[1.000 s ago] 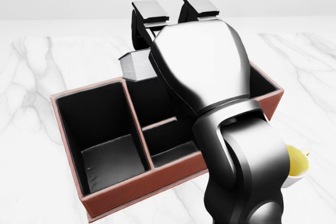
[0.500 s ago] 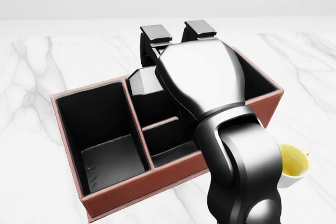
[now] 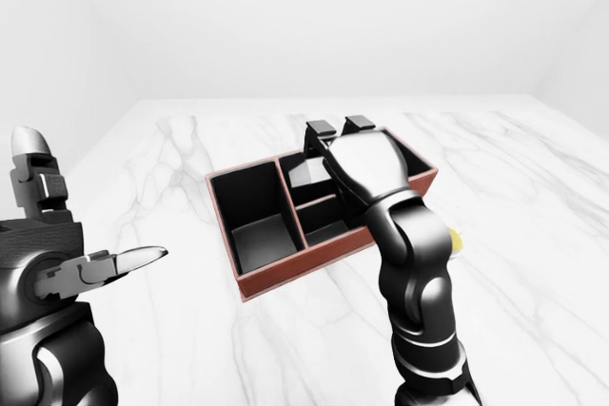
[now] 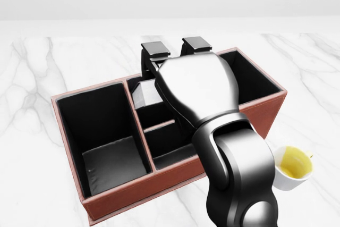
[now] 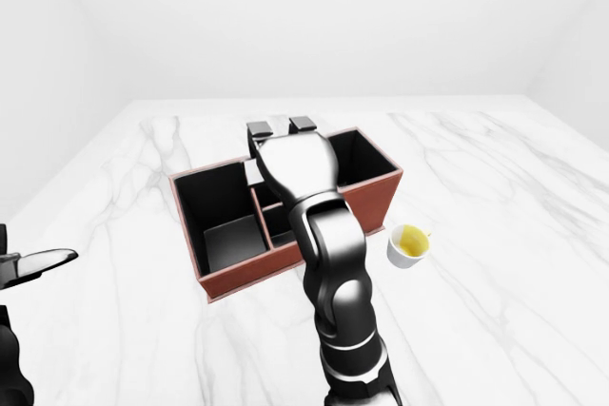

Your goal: Pick up the book and place it in the front compartment of the caddy.

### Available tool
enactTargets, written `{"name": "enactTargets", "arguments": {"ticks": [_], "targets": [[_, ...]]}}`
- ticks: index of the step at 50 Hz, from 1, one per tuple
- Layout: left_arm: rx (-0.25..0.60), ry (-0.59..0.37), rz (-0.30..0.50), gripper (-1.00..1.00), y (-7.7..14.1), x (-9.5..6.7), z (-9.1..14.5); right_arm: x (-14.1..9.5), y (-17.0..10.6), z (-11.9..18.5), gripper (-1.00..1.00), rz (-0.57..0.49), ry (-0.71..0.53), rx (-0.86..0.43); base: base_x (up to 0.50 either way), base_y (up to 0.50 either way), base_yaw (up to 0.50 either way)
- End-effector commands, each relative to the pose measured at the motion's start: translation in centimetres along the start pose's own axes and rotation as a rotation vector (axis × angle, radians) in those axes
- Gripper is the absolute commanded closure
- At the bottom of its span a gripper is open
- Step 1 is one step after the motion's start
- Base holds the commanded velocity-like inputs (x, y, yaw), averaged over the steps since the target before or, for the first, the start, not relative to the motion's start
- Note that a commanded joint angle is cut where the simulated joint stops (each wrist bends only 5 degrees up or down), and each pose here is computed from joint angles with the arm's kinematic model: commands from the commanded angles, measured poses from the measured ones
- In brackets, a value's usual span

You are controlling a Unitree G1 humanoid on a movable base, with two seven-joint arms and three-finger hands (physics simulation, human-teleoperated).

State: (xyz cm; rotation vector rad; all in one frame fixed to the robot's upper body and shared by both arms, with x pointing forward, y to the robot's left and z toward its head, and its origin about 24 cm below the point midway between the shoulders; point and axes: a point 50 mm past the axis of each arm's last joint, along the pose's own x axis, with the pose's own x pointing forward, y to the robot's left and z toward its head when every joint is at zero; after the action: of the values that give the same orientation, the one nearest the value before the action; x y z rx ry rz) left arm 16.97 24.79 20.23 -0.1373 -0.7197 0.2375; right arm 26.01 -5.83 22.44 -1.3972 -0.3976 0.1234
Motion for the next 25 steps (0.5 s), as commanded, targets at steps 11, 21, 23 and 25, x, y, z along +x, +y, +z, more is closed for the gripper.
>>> {"name": "enactTargets", "arguments": {"ticks": [11, 21, 23, 25], "targets": [[0.002, -0.001, -0.003, -1.0, -0.1, -0.1, 0.0, 0.7, -0.3, 0.0, 1.0, -0.002, -0.007, -0.01, 0.0, 0.0, 0.0], [0.0, -0.008, -0.003, -1.0, -0.1, -0.1, 0.2, 1.0, 0.3, 0.1, 1.0, 0.028, -0.008, -0.014, 0.0, 0.0, 0.0], [0.0, -0.009, -0.003, -1.0, -0.1, -0.1, 0.2, 1.0, 0.3, 0.1, 1.0, 0.028, -0.01, -0.01, 0.0, 0.0, 0.0], [-0.001, -0.01, -0.003, -1.0, -0.1, -0.1, 0.3, 1.1, 0.6, 0.0, 1.0, 0.043, -0.007, -0.014, 0.0, 0.0, 0.0]]}}
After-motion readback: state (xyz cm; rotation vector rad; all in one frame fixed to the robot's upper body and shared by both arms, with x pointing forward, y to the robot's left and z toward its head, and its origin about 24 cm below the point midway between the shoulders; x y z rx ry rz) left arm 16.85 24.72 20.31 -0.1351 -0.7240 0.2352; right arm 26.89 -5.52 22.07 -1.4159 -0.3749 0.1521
